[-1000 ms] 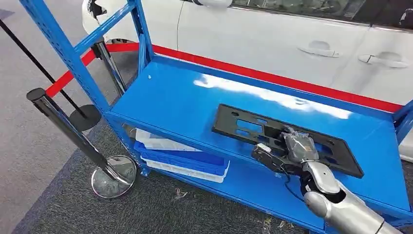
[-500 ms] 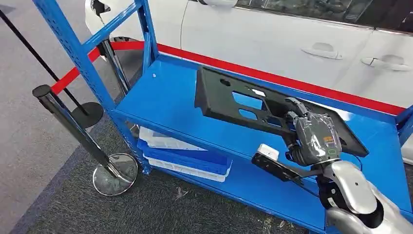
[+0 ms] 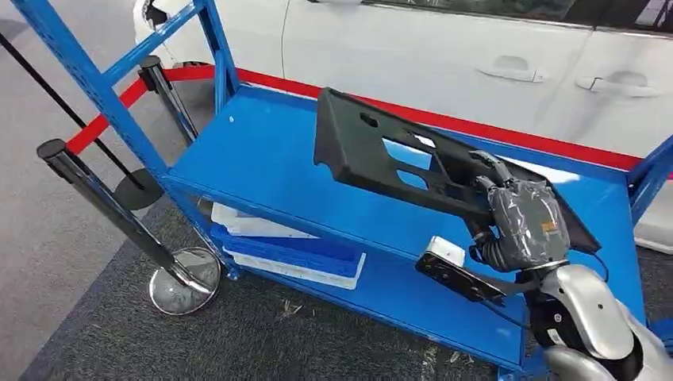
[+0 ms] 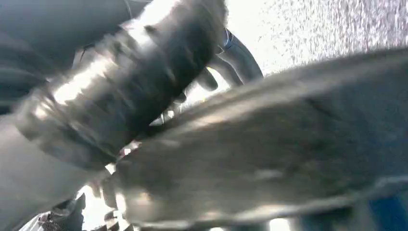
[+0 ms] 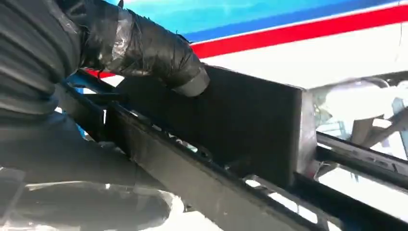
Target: Take the parts from the cabinet and place them on the table.
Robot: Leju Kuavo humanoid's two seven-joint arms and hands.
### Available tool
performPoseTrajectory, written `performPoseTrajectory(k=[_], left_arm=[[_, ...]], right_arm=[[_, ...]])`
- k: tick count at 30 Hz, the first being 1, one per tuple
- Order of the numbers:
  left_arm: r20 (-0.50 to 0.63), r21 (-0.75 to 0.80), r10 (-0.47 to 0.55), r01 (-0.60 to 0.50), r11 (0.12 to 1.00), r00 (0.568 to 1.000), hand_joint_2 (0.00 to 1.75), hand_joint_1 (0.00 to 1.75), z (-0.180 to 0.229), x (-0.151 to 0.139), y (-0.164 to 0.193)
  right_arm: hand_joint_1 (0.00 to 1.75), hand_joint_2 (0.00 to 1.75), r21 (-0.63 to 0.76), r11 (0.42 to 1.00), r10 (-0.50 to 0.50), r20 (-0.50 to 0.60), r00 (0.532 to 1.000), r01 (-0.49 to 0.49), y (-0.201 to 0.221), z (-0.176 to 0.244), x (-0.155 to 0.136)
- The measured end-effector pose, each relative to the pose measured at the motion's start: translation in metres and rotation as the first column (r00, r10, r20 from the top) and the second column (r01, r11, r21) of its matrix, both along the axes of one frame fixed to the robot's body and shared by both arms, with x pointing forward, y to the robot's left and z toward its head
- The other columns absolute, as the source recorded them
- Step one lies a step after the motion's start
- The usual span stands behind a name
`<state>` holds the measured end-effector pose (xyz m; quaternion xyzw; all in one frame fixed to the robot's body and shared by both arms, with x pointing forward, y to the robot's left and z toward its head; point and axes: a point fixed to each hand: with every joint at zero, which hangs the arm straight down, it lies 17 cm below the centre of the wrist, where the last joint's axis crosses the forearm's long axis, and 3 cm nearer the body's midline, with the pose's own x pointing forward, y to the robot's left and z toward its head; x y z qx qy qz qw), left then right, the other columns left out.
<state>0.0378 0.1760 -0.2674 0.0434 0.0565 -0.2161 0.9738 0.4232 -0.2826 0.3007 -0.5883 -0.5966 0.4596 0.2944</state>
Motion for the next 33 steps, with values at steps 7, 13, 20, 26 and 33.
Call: performPoseTrajectory(k=[7,13,20,26,33], left_arm=[[0.0,-0.006,-0.002,0.002,1.0,1.0,1.75,0.0,0.0,0.001,-0.001],[0.001,-0.014,-0.005,0.005,1.0,1.0,1.75,0.0,0.001,0.002,-0.004],[0.003,-0.015,-0.005,0.005,1.0,1.0,1.75,0.0,0.001,0.002,-0.004],[0.024,-0.043,-0.007,0.008,0.999,1.0,1.75,0.0,0.0,0.004,-0.008],[0.022,-0.042,0.003,-0.002,0.999,1.0,1.75,0.0,0.0,0.004,-0.005]], right_arm=[[1.75,1.75,0.008,1.0,0.002,-0.004,1.0,-0.002,-0.001,0.001,0.0],[1.75,1.75,0.008,1.0,0.003,-0.003,1.0,-0.003,-0.003,0.005,-0.001],[1.75,1.75,0.008,1.0,0.001,-0.018,1.0,-0.001,-0.003,0.002,0.0],[1.75,1.75,0.013,1.0,-0.006,-0.029,1.0,0.007,-0.003,0.005,0.0],[1.75,1.75,0.023,1.0,-0.012,-0.033,0.999,0.012,-0.003,0.008,0.0]])
